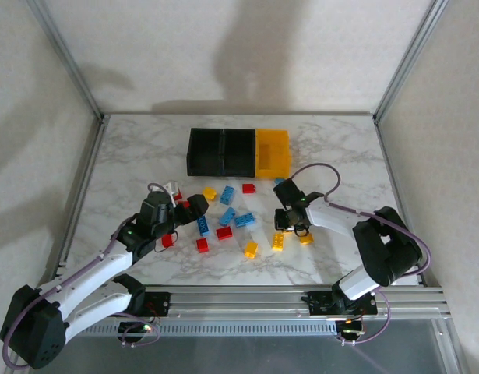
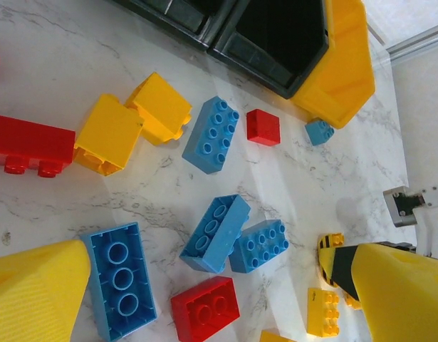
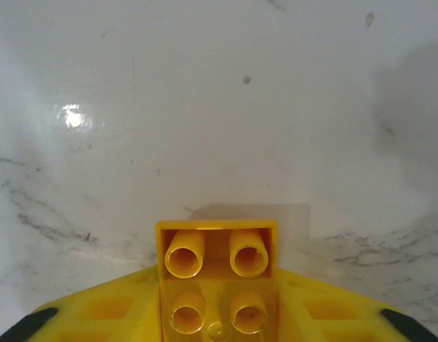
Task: Sort the legos into containers by color
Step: Pick up the lego from the center of the table, then place the lego in the container.
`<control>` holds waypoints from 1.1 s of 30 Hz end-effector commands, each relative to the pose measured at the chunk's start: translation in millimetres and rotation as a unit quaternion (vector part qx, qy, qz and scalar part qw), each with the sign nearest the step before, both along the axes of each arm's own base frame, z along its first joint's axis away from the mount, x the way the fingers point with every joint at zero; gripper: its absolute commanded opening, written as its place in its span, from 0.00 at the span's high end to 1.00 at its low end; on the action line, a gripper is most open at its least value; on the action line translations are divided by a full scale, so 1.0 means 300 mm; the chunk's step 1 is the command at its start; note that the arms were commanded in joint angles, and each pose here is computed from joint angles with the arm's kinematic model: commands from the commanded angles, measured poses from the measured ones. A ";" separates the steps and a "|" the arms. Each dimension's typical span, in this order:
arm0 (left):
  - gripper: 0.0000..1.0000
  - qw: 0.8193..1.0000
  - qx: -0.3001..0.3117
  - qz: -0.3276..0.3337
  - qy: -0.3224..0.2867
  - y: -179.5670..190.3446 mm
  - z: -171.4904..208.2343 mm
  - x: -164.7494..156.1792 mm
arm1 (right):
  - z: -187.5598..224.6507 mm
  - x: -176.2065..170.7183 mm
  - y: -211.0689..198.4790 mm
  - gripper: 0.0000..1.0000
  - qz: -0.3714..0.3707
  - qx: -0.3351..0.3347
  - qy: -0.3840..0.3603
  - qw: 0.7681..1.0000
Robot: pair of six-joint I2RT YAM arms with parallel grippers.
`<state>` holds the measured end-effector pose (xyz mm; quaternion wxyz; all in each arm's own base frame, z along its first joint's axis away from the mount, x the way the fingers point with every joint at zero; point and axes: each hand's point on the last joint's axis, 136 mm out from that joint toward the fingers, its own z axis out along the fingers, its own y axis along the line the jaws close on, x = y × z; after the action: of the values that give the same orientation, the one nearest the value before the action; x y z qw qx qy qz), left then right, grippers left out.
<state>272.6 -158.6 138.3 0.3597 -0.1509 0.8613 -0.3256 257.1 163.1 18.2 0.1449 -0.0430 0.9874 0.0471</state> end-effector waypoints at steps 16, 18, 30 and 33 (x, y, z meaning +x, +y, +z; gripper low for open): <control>0.06 0.999 -0.010 0.016 -0.030 -0.012 0.087 0.037 | 0.324 0.351 0.122 0.73 -0.007 0.013 -0.118 0.993; 0.06 0.999 -0.008 0.020 -0.029 -0.010 0.092 0.042 | 0.360 0.418 0.140 0.73 -0.013 0.021 -0.133 0.991; 0.06 0.999 0.003 0.031 -0.024 0.000 0.099 0.050 | 0.356 0.762 0.151 0.73 -0.071 0.042 -0.157 0.984; 0.06 0.999 0.006 0.031 -0.022 0.000 0.100 0.051 | 0.320 0.807 0.150 0.73 -0.080 0.042 -0.153 0.984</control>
<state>285.6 -157.9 160.6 0.3850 -0.1659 0.8506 -0.3173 486.9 206.7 116.7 0.2993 0.0253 0.9516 0.0653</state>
